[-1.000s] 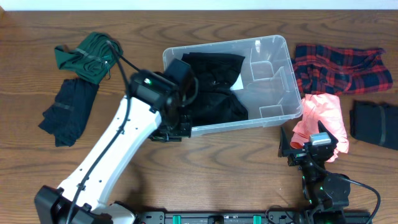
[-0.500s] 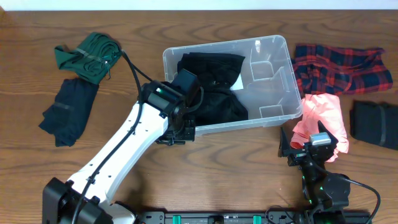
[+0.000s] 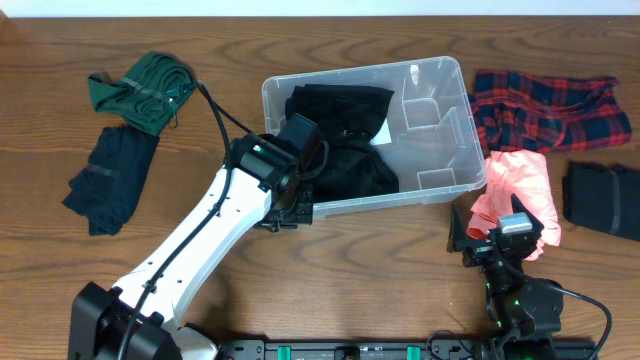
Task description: Pack container
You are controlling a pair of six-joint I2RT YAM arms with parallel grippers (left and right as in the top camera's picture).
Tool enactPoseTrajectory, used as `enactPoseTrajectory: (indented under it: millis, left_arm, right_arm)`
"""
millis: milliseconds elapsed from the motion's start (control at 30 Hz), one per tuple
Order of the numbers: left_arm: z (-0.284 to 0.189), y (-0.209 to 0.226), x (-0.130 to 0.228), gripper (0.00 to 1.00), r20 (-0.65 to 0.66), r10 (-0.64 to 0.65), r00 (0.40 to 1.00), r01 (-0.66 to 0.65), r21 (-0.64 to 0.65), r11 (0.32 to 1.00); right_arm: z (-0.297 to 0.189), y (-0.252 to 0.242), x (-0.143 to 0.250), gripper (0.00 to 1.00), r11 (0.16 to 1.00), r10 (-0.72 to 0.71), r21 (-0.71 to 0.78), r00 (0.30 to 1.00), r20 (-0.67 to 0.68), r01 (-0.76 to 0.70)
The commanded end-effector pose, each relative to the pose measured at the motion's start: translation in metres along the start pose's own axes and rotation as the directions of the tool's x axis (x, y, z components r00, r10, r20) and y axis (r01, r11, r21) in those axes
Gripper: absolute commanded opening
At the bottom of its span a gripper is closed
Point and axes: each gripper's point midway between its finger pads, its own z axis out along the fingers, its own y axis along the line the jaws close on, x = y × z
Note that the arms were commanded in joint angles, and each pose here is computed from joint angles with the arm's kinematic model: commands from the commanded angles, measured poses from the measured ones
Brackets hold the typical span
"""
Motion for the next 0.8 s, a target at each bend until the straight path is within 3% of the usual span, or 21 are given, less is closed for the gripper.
enactPoseTrajectory:
  millis: [0, 767]
  left_arm:
    - [0.0025, 0.0049, -0.003, 0.06, 0.014, -0.016, 1.0, 0.016, -0.031, 0.999]
    - [0.0025, 0.0069, -0.0002, 0.06, 0.004, -0.046, 0.999, 0.047, -0.04, 0.998]
  right_arm:
    - [-0.0002, -0.0033, 0.0011, 0.99, 1.0, -0.005, 0.015, 1.0, -0.003, 0.005]
    - [-0.0002, -0.0033, 0.0011, 0.99, 1.0, -0.005, 0.015, 1.0, -0.003, 0.005]
